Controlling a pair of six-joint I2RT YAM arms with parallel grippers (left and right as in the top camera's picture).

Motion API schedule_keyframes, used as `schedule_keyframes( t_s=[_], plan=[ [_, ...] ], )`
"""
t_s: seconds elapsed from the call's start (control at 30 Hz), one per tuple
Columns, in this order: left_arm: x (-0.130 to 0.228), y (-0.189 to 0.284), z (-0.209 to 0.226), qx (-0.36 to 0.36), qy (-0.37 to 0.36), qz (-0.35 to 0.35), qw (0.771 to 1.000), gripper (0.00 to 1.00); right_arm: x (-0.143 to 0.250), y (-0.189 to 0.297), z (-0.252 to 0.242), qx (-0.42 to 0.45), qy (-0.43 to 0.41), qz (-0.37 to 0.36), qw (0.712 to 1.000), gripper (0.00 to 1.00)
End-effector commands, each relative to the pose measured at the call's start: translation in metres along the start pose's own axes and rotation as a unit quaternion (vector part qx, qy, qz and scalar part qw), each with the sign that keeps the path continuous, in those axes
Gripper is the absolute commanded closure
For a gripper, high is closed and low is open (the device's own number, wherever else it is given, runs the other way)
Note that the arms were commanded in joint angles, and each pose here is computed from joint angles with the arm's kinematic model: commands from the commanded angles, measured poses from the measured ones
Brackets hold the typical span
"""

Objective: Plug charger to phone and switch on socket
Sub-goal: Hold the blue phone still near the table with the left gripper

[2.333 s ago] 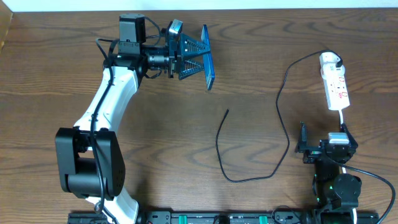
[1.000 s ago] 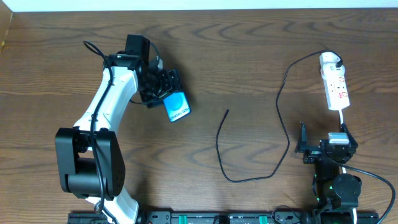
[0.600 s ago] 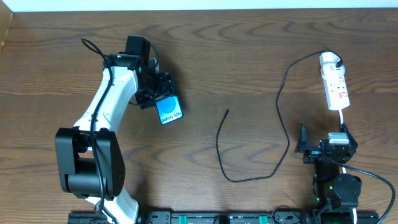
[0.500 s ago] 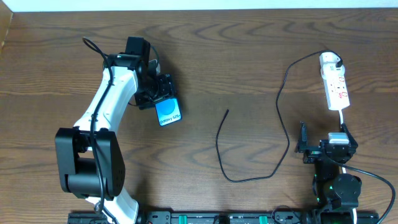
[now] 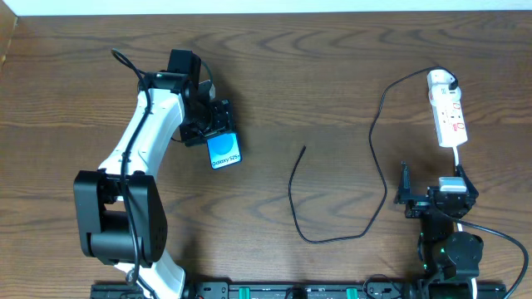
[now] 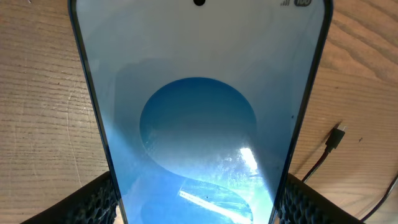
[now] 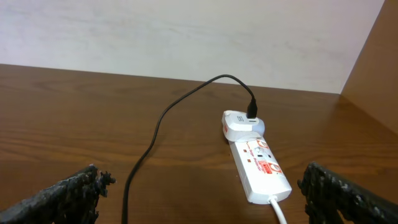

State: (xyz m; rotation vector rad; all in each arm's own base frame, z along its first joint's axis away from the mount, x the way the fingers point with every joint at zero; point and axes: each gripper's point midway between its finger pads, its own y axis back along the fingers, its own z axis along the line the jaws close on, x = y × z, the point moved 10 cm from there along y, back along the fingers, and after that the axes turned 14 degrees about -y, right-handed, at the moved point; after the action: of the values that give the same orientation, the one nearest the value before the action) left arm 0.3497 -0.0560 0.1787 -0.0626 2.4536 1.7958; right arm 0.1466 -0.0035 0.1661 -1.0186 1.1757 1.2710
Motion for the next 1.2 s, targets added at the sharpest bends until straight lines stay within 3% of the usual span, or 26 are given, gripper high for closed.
schedule_keyframes(
  t_s=[0.0, 1.17],
  plan=[
    [-0.0012, 0.0130, -0.0031, -0.002, -0.015, -0.019, 1.000, 0.93, 0.0010, 0.0000, -0.0003, 0.000, 0.007, 0.000, 1.000, 0.01],
    [-0.0061, 0.0133, -0.0034, -0.001, -0.005, -0.035, 0.999, 0.93, 0.0010, 0.0000, -0.0003, 0.000, 0.007, 0.000, 1.000, 0.01]
  ],
)
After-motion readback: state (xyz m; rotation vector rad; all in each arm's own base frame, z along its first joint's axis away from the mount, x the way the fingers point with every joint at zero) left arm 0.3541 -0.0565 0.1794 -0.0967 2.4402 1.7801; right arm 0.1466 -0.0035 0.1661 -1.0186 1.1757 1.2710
